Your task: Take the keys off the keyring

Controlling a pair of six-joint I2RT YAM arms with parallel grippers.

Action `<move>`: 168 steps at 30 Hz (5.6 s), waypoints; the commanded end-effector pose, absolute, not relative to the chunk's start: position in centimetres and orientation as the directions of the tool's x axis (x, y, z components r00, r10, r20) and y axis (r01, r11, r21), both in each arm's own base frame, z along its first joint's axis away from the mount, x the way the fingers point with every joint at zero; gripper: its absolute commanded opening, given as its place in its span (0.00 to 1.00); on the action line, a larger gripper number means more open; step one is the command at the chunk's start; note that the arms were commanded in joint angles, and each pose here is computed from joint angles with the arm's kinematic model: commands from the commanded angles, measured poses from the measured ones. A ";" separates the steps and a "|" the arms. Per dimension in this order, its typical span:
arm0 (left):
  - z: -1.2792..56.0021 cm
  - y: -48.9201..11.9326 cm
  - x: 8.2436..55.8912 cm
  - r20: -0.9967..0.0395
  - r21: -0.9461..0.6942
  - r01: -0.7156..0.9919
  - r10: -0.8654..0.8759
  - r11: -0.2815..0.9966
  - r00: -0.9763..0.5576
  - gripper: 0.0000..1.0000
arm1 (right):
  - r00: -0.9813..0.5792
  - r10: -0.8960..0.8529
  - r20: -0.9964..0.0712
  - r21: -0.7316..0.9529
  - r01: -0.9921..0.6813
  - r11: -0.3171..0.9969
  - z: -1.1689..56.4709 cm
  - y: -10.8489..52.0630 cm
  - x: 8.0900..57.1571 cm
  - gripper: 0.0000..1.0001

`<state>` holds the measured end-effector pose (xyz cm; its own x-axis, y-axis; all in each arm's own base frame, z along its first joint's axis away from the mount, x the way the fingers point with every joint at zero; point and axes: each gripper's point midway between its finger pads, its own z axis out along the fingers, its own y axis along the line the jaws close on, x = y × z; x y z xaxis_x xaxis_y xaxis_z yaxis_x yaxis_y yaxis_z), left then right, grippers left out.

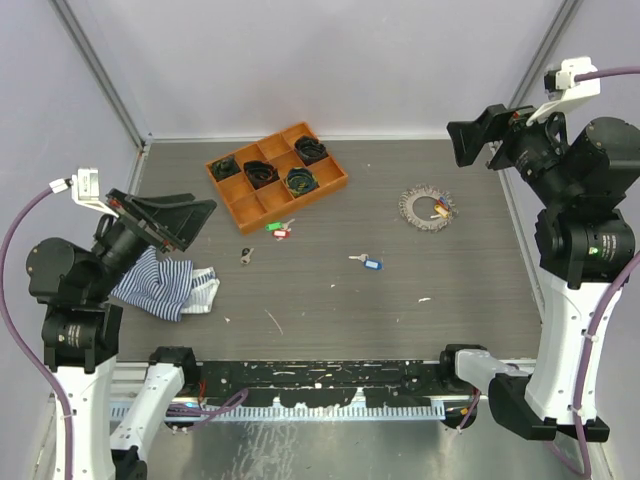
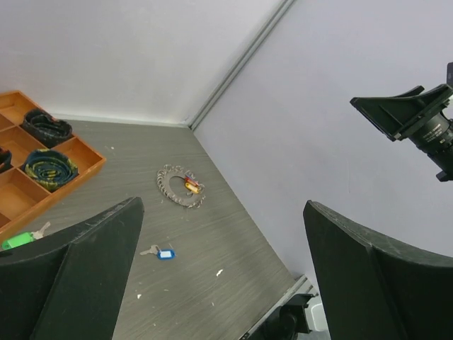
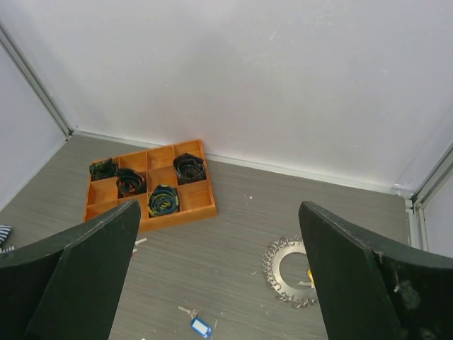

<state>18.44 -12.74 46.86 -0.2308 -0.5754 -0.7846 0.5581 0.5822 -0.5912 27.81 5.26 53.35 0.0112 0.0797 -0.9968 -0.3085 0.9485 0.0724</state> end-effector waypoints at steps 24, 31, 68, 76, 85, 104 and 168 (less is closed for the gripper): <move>41.0 -15.0 20.2 -0.779 -0.592 0.646 -0.548 0.482 -0.305 0.98 | -0.124 -0.167 -0.978 -0.067 -0.572 0.817 39.6 8.3 29.4 1.00; 37.4 -16.6 20.5 -0.814 -0.567 0.657 -0.457 0.496 -0.357 0.98 | -0.301 -0.184 -0.936 -0.031 -0.451 0.892 31.2 5.1 33.4 1.00; 29.7 -35.7 31.4 -0.940 -0.342 0.784 -0.197 0.519 -0.280 0.98 | -0.620 -0.485 -0.617 -0.227 -0.450 0.864 11.0 -5.7 49.6 0.39; 28.7 -38.1 31.6 -0.971 -0.234 0.768 -0.108 0.596 -0.212 0.98 | -0.644 -0.496 -0.583 -0.209 -0.471 0.857 8.6 -5.3 49.5 0.34; 26.5 -39.5 31.5 -0.978 -0.152 0.763 0.015 0.628 -0.208 0.98 | -0.653 -0.512 -0.557 -0.231 -0.470 0.852 7.0 -4.8 50.0 0.30; 25.7 -40.3 30.8 -0.975 -0.157 0.794 0.036 0.587 -0.219 0.98 | -0.682 -0.546 -0.487 -0.322 -0.441 0.838 4.8 -5.7 50.8 0.25; 24.8 -34.0 21.4 -0.805 -0.577 0.742 -0.391 0.342 -0.445 0.98 | -0.762 -0.316 -0.565 0.244 -0.520 0.819 6.1 5.5 34.7 0.36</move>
